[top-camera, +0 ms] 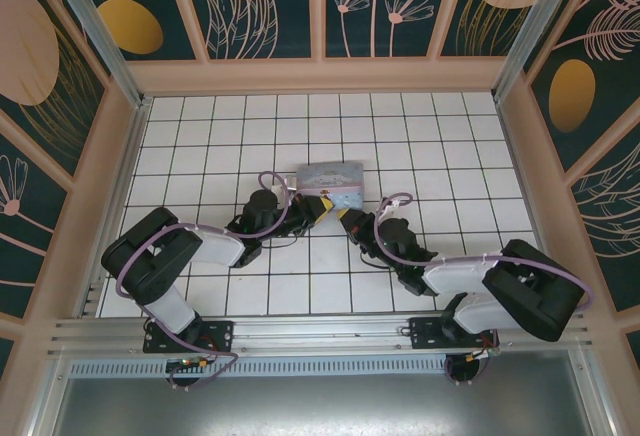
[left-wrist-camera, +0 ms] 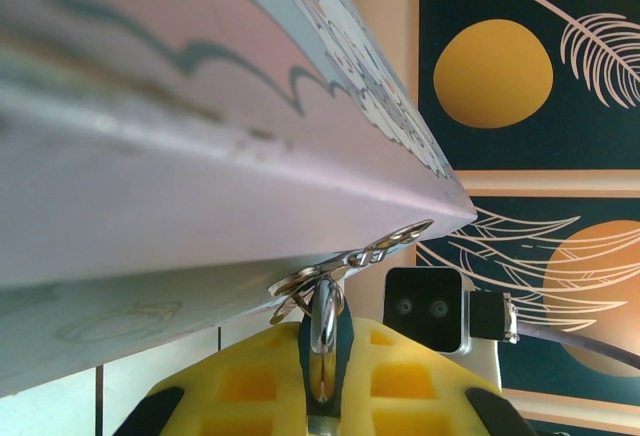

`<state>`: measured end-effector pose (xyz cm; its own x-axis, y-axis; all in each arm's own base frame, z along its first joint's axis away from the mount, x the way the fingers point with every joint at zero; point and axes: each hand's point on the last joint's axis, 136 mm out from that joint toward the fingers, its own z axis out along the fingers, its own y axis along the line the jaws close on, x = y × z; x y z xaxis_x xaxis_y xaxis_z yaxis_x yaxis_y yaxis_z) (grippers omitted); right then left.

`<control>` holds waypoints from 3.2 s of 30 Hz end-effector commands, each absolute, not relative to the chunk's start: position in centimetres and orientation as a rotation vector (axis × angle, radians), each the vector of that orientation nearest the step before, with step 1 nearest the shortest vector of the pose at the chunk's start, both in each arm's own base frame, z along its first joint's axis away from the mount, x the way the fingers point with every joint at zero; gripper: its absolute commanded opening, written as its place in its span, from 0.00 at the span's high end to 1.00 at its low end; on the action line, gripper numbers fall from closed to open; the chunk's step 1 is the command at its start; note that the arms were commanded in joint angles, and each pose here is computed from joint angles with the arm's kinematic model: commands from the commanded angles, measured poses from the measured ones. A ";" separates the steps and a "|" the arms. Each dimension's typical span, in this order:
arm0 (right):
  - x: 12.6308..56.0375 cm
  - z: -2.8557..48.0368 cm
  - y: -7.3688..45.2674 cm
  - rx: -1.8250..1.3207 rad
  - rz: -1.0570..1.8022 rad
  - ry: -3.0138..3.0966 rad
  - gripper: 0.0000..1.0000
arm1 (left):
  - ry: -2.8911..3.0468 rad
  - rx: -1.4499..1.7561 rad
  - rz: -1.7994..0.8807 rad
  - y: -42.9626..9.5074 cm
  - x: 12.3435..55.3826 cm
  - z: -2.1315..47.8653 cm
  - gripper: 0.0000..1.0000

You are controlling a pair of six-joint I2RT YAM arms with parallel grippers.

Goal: Unlock a padlock with a key

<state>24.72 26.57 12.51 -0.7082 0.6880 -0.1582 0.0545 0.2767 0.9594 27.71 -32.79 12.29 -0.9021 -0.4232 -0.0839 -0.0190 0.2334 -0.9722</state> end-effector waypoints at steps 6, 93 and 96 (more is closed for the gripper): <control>25.2 15.1 27.5 0.640 1.523 1.915 1.00 | 2.102 -0.372 -1.773 -33.0 27.8 14.3 1.00; 28.4 16.4 31.1 0.403 1.621 1.903 1.00 | 2.138 -0.389 -1.834 -33.4 25.4 12.9 1.00; 28.4 17.4 31.1 0.458 1.755 1.822 1.00 | 2.139 -0.387 -1.835 -33.4 25.3 12.9 1.00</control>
